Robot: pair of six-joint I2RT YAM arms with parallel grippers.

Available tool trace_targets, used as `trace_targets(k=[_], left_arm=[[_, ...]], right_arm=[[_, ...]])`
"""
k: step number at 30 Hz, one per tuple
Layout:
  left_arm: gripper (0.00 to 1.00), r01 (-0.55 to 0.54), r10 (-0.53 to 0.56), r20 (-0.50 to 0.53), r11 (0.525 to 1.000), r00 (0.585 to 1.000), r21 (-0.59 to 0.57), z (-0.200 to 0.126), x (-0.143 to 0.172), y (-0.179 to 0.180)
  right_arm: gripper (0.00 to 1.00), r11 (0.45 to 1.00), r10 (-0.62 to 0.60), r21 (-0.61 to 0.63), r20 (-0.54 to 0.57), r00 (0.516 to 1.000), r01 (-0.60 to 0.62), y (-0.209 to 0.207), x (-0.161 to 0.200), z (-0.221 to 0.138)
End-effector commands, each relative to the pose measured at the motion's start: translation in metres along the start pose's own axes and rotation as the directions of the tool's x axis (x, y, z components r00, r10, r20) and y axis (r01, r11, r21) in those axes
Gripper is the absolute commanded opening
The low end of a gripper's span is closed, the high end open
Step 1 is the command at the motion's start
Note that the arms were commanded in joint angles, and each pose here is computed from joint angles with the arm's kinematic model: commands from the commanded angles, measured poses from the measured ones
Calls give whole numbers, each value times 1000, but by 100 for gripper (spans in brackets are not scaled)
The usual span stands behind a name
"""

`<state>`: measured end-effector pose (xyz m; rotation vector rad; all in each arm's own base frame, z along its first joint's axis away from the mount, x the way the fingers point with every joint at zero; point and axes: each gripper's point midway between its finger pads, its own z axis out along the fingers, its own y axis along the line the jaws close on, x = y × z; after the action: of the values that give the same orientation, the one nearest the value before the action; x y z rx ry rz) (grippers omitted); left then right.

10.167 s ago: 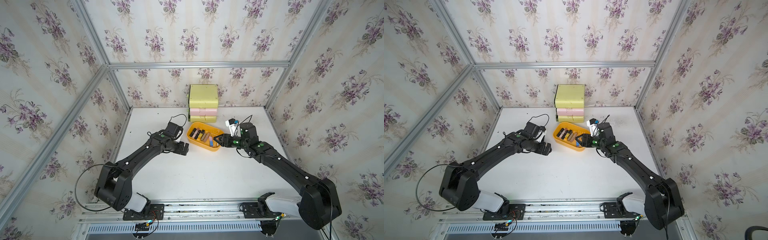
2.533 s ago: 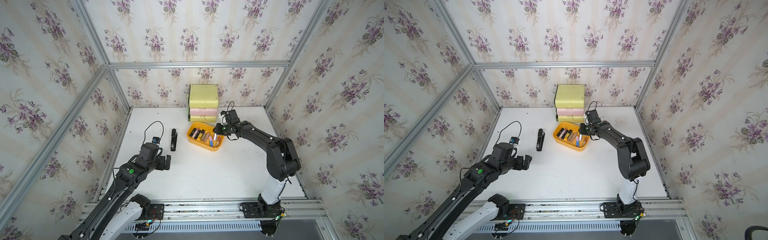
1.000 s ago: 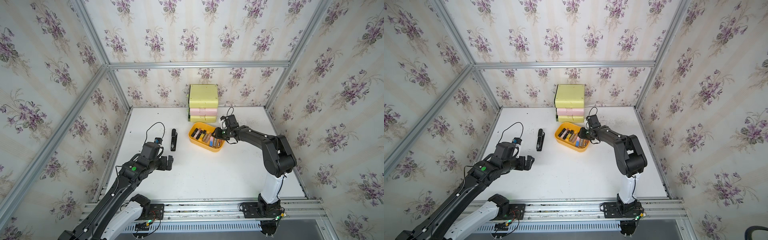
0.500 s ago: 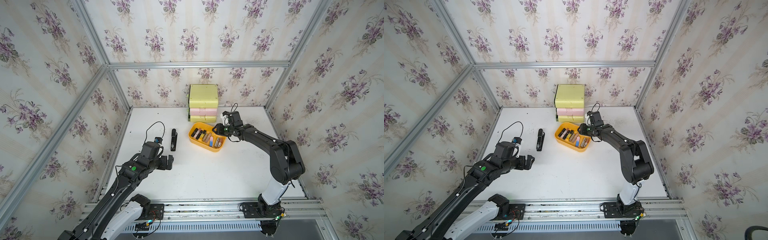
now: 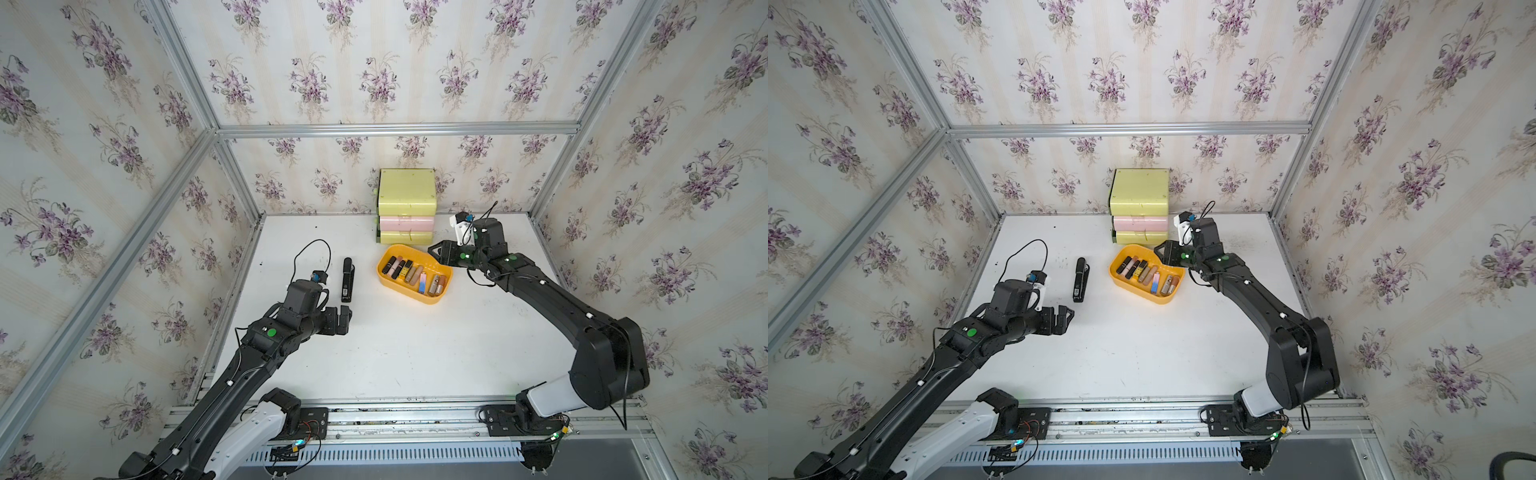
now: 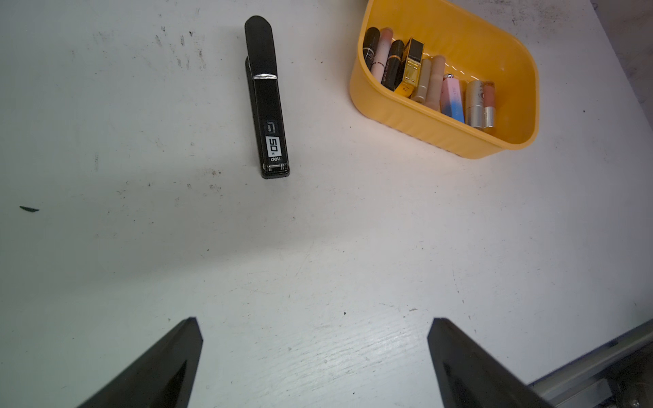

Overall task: Put the lipstick into the storage box
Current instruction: Reset both arms

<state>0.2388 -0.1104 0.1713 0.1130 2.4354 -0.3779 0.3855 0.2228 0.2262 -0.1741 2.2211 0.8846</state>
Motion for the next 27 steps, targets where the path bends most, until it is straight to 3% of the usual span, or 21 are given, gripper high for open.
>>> trace_targets(k=[1, 10, 15, 20, 27], left_arm=[[100, 15, -17, 53, 999, 998, 30, -1, -16, -7], [100, 26, -21, 92, 998, 996, -59, 0, -30, 5], [100, 29, -12, 142, 993, 990, -117, 1, -38, 16], [100, 54, -12, 227, 982, 974, -182, 2, -46, 30], [100, 43, 38, 295, 964, 955, -263, 3, -42, 49]], right_arm=[[49, 997, -78, -7, 89, 993, 78, 9, -17, -17], [57, 988, -151, 87, 333, 931, 129, -2, -49, -73], [64, 963, -254, 208, 467, 847, 173, -13, -55, -102], [63, 930, -334, 307, 485, 808, 200, -32, -42, -109], [63, 940, -325, 269, 524, 787, 210, -27, -37, -112]])
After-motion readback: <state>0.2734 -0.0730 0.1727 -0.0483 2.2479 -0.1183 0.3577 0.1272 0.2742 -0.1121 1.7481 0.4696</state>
